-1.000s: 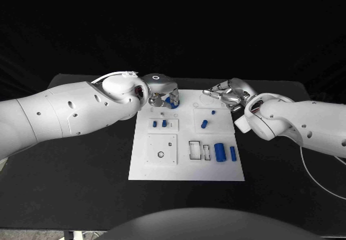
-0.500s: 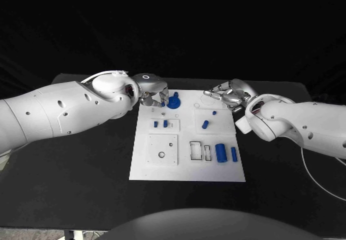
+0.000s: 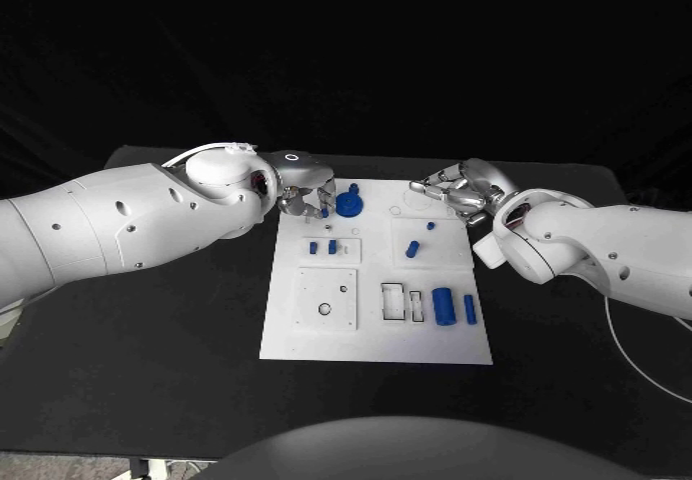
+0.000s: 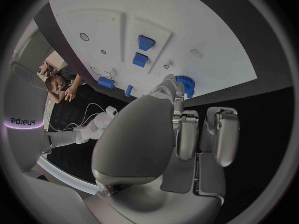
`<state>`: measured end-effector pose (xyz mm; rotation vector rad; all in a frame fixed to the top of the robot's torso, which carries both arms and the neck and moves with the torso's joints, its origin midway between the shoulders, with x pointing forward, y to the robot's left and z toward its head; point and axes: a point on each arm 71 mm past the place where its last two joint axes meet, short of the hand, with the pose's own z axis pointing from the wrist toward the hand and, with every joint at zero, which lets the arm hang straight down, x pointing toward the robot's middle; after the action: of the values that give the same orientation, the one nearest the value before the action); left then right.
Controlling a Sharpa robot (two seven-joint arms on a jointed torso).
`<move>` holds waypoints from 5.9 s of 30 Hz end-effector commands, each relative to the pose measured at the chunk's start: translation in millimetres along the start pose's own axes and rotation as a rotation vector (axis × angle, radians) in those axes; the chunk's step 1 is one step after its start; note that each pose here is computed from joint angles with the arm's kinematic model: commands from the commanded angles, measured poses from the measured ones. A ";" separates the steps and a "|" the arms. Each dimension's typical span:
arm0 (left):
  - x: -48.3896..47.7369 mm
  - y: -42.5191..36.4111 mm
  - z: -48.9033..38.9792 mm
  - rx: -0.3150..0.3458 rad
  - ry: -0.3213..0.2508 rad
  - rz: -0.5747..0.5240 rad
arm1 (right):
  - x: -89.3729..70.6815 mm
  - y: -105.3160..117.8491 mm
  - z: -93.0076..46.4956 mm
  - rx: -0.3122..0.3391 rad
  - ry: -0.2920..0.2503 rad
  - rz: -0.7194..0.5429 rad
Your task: Assemble the parts on the task board
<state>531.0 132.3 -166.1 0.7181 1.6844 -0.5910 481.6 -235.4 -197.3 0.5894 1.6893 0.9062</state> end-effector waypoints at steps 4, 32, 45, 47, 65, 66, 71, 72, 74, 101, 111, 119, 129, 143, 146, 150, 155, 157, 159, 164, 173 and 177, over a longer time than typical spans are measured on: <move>5.3 0.2 1.7 -0.005 0.030 -0.014 | 2.2 1.1 -0.2 -0.008 0.016 -0.002; 9.9 -6.2 6.1 0.015 0.057 -0.023 | 1.9 0.8 -1.0 -0.005 0.016 -0.001; 12.4 -6.7 7.1 0.013 0.079 -0.026 | 0.9 -0.1 -1.5 -0.002 0.015 -0.001; 12.8 -6.4 7.2 0.011 0.082 -0.027 | 1.1 0.0 -1.5 -0.002 0.016 -0.001; 14.9 -7.7 9.0 0.016 0.087 -0.029 | 1.5 0.4 -1.2 -0.003 0.016 -0.001; 14.9 -7.7 9.0 0.016 0.087 -0.029 | 1.5 0.4 -1.2 -0.003 0.016 -0.001; 15.4 -7.9 9.4 0.016 0.092 -0.029 | 1.8 0.5 -1.0 -0.002 0.017 -0.001; 15.6 -7.8 9.4 0.016 0.094 -0.030 | 1.9 0.5 -1.0 -0.002 0.018 -0.001; 16.0 -7.9 9.5 0.017 0.097 -0.030 | 2.0 0.6 -1.0 -0.003 0.018 -0.001; 18.7 -7.8 10.2 0.007 0.121 -0.033 | 2.5 0.8 -0.3 -0.003 0.020 -0.001; 20.1 -5.5 9.5 -0.020 0.139 -0.033 | 2.6 0.9 -0.3 -0.003 0.019 -0.001; 19.2 -4.5 8.2 -0.018 0.121 -0.040 | 2.6 0.9 -0.3 -0.002 0.019 -0.001; 15.9 -1.2 4.7 -0.021 0.064 -0.050 | 2.3 0.6 -0.5 0.000 0.019 -0.001; 2.9 14.8 -17.6 -0.006 -0.142 -0.171 | 0.6 -0.6 -0.8 0.002 0.012 -0.002; -1.3 21.1 -24.5 -0.010 -0.199 -0.231 | 0.2 -0.6 -1.0 0.001 0.008 -0.002; -6.7 29.1 -33.3 -0.018 -0.285 -0.310 | -0.5 -0.3 -1.5 -0.005 0.001 -0.002; -14.7 37.7 -42.5 -0.058 -0.472 -0.428 | -2.8 0.2 -2.7 -0.018 -0.019 -0.005; -17.7 41.3 -45.6 -0.090 -0.559 -0.499 | -4.0 1.0 -3.1 -0.029 -0.027 -0.012; -18.7 43.8 -48.2 -0.125 -0.624 -0.572 | -5.4 2.8 -3.4 -0.043 -0.032 -0.026; -10.2 44.1 -51.7 -0.195 -0.700 -0.761 | -13.0 11.5 -3.3 -0.095 -0.032 -0.113; 9.9 36.3 -52.9 -0.228 -0.729 -0.922 | -24.9 26.1 -4.4 -0.226 -0.033 -0.468; 15.2 35.0 -53.6 -0.229 -0.724 -0.945 | -25.7 28.7 -5.5 -0.268 -0.027 -0.641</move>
<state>518.5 195.0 -171.8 -0.4314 1.3238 -1.0884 484.9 -244.5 -158.5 0.1139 1.5643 0.7449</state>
